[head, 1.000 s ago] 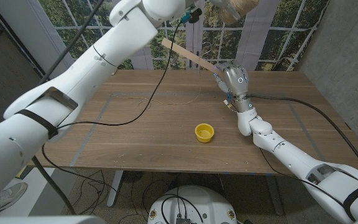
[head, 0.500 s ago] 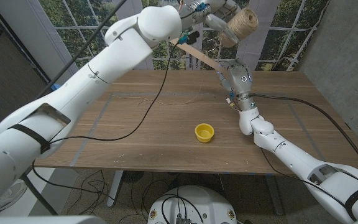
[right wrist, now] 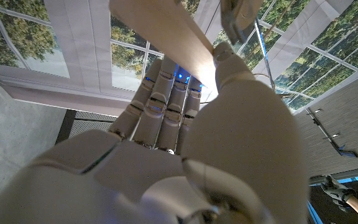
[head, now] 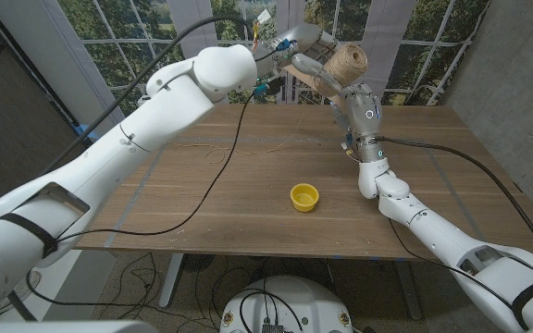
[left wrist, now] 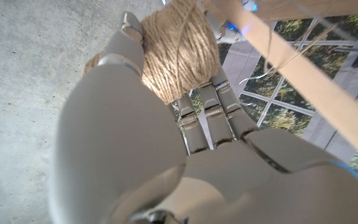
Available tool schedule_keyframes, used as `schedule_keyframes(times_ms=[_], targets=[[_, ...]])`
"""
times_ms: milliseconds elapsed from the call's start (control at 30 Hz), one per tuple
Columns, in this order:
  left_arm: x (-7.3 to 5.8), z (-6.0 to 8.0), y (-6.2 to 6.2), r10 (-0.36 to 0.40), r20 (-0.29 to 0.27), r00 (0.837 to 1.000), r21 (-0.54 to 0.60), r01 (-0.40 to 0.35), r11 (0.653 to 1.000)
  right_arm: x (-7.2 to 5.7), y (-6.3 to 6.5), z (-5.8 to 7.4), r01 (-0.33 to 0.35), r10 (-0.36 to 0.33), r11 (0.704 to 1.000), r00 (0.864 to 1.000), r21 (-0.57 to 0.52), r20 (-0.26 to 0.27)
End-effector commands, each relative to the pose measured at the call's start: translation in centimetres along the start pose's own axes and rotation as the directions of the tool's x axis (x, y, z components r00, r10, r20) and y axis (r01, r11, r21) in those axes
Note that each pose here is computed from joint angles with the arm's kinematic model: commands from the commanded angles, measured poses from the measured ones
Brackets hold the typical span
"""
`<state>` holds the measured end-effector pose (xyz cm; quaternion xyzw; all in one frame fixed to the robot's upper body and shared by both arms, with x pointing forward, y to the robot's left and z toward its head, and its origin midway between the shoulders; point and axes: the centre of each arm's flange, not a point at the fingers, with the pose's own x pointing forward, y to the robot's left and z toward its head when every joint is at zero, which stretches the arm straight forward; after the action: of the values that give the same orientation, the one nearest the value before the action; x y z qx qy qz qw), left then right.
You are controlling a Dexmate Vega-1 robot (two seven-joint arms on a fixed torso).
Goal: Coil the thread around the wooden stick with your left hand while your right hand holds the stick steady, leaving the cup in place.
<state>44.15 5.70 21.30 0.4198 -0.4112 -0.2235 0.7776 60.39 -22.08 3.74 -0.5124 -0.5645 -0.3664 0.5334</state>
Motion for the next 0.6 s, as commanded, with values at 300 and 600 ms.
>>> schedule_keyframes(times_ms=[300, 600], targets=[[-4.8, -9.3, -2.5, 0.094, -0.171, 0.981, -0.199, -0.128, 0.972, 0.8, -0.8, -1.2, 0.045, -0.047, 0.999, 0.997, -0.024, -0.063], [-7.0, -14.9, -3.4, 0.140, -0.289, 0.947, -0.328, -0.235, 0.915, 0.7, -1.2, -2.0, 0.062, -0.065, 0.998, 0.994, -0.032, -0.093]])
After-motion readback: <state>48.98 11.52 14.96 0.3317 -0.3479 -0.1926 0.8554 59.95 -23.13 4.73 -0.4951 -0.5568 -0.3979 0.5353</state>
